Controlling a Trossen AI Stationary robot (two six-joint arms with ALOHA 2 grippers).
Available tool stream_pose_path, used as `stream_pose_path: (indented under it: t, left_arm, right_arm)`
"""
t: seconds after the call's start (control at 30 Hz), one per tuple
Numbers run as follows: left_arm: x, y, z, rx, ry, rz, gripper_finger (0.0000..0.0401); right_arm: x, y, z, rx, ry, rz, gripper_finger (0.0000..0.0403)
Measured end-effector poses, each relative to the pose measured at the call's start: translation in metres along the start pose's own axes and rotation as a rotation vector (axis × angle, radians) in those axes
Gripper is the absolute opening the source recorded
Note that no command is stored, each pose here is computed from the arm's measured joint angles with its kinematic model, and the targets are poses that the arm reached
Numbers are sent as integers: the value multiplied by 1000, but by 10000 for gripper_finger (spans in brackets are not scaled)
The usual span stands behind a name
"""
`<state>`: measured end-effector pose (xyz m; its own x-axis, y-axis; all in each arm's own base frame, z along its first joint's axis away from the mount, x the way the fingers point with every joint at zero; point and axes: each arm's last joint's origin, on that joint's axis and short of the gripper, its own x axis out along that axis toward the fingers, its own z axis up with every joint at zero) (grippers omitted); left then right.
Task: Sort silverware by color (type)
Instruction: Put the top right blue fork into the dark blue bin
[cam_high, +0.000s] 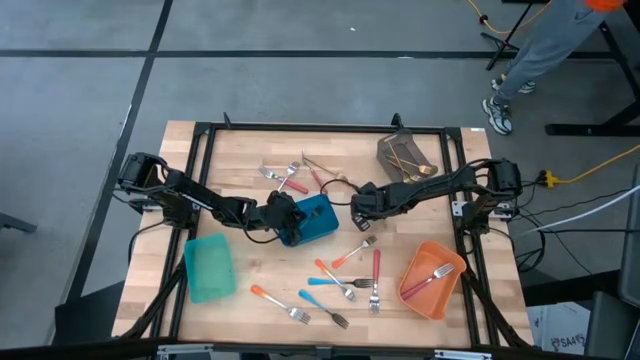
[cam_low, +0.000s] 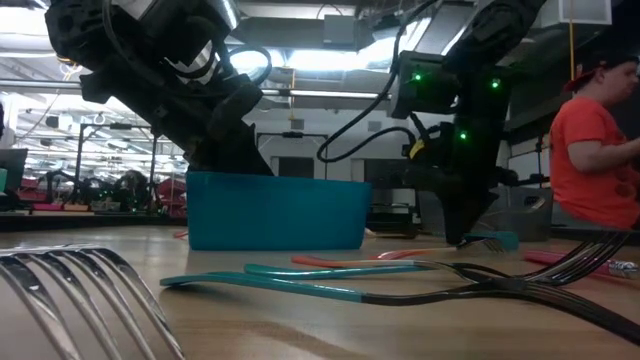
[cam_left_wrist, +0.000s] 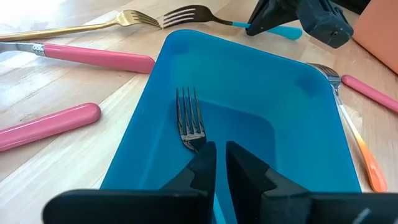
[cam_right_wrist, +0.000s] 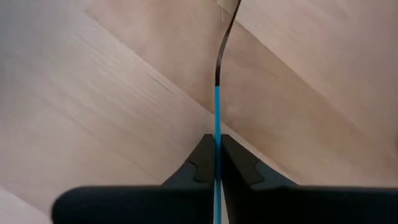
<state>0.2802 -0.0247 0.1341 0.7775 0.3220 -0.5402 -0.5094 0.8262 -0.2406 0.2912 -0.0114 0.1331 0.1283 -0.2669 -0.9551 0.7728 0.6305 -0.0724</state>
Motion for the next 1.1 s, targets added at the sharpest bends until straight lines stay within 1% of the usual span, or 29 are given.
stream_pose_path:
  t: [0.2,0.57,0.63,0.8,0.87,1.0,1.1]
  left_arm:
    - [0,0,0,0,0,0,31]
    - [0,0,0,0,0,0,31]
    - [0,0,0,0,0,0,31]
    - [0,0,0,-1,0,-1,31]
    - [0,0,0,-1,-1,-1,31]
    - [0,0,0,-2,-1,-2,31]
    - [0,0,0,-3,-3,-3,31]
  right_arm:
    - [0,0,0,-63,6,4,4]
    - [-3,-2,-1,-95,12,4,2]
    - [-6,-5,-3,-101,32,-1,2]
    - [-25,-12,-2,-99,1,10,2]
    - [-34,-15,0,-106,-23,31,2]
    - [-53,-20,3,-88,-94,81,1]
    - [-67,-23,6,-63,-180,104,1]
